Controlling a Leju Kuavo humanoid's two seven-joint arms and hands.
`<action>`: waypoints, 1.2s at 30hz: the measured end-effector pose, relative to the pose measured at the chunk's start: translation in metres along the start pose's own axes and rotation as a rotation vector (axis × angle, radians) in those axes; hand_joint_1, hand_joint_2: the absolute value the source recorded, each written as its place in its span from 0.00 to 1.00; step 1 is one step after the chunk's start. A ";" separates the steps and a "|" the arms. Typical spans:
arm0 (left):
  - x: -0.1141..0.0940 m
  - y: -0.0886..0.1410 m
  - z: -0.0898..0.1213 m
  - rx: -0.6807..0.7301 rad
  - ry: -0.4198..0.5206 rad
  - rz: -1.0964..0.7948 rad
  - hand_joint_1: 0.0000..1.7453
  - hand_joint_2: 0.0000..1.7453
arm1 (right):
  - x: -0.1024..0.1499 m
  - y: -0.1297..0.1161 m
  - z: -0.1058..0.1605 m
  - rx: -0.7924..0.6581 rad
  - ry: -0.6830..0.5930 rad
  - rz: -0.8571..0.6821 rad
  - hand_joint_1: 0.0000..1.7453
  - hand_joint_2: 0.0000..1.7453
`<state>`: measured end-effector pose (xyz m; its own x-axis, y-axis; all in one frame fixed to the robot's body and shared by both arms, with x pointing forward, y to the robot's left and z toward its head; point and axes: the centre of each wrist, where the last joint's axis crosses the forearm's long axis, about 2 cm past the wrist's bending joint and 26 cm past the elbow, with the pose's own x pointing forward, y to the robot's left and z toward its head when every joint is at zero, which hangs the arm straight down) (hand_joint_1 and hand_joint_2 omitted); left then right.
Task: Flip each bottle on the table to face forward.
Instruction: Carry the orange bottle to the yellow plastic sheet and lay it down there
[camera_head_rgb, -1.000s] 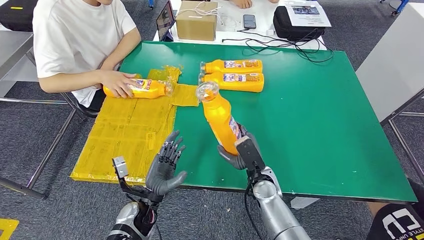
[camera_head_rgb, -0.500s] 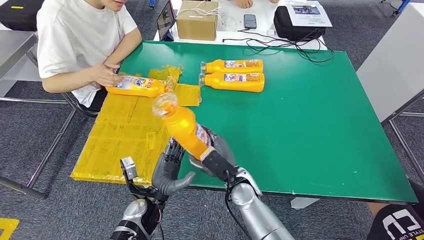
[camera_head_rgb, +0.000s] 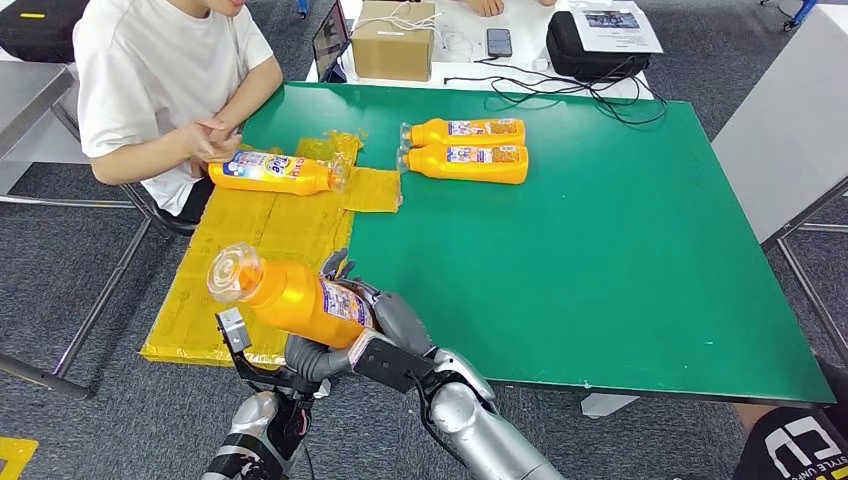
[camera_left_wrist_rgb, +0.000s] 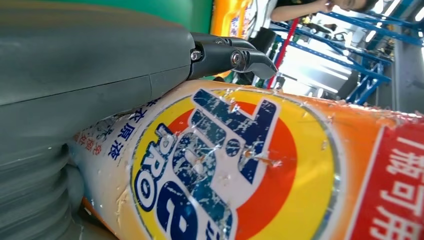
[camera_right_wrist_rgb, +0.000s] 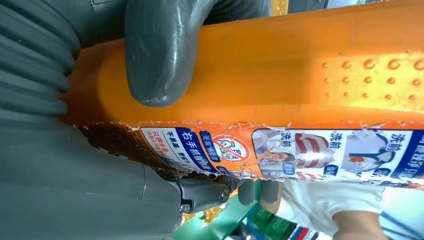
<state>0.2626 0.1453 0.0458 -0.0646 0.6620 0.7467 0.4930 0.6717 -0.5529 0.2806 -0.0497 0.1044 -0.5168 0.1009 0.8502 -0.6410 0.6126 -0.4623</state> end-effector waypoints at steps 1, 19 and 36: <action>0.001 0.001 0.000 -0.002 -0.006 0.000 0.18 1.00 | 0.001 0.000 -0.001 0.009 -0.002 0.004 0.87 1.00; 0.017 0.008 0.007 0.014 -0.091 0.061 1.00 1.00 | 0.002 0.006 -0.006 0.044 0.007 0.063 0.00 0.00; 0.043 0.042 -0.018 0.324 -0.069 -0.809 1.00 1.00 | 0.018 0.028 0.009 -0.033 -0.017 0.037 0.00 0.00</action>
<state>0.2958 0.1962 0.0616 -0.3461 -0.0470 0.9370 0.0032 0.9987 0.0513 0.2478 -0.0379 0.1046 -0.5499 0.1110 0.8278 -0.6020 0.6344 -0.4849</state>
